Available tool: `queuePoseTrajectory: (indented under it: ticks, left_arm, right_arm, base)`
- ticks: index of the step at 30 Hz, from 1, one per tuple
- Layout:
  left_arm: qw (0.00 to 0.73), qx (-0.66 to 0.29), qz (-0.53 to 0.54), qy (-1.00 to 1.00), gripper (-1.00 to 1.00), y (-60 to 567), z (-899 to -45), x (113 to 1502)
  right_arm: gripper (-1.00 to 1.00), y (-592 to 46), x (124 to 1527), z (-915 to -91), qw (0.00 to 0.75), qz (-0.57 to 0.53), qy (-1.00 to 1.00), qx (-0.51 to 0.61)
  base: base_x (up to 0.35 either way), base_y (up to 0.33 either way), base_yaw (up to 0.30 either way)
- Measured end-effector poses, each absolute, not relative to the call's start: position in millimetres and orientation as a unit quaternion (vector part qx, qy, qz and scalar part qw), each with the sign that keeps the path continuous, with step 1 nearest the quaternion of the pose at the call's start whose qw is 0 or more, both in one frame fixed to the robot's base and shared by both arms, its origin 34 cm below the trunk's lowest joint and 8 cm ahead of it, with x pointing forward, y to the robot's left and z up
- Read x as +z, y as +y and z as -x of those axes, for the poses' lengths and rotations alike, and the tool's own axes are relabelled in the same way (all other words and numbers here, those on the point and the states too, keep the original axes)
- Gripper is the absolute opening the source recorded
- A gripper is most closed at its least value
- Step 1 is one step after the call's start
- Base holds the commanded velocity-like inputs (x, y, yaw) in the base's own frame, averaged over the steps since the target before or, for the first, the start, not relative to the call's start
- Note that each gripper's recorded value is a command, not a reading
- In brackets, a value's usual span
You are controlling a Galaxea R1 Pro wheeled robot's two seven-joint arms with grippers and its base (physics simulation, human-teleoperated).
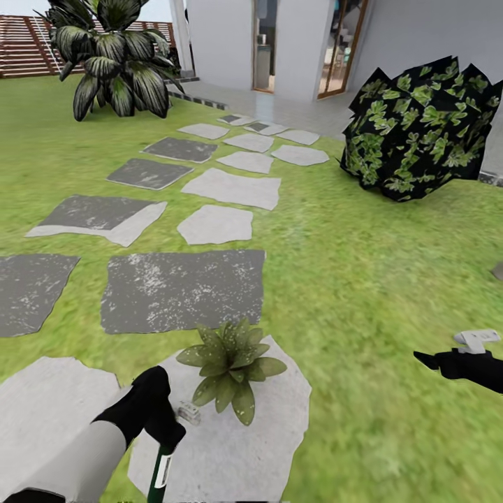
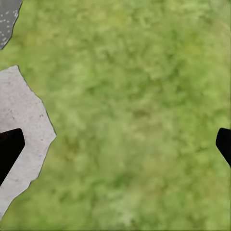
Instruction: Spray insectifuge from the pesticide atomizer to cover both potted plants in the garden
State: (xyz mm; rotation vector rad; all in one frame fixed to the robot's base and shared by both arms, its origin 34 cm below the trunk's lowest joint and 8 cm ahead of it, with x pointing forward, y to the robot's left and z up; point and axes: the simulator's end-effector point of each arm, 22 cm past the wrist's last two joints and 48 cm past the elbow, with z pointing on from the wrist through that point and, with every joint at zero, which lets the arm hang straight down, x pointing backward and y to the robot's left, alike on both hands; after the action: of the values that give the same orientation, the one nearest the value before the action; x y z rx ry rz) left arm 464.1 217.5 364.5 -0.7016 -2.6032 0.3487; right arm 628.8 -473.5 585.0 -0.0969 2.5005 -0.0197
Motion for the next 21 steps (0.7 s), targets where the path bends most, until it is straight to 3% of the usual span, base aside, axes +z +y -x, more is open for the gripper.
queuePoseTrajectory:
  ticks: [12,21]
  left_arm:
    - [0.181,0.155,0.186,-0.953,-1.0,221.8,-486.1,368.6]
    - [0.173,0.16,0.182,-0.955,-1.0,217.4,-493.8,369.9]
  right_arm:
    - [1.0,-473.6,581.4,-628.1,0.311,0.036,0.95,-0.007]
    - [1.0,-472.4,578.7,-627.7,0.308,0.037,0.951,-0.006]
  base:
    - [0.014,-0.136,0.23]
    - [0.169,-0.231,0.231]
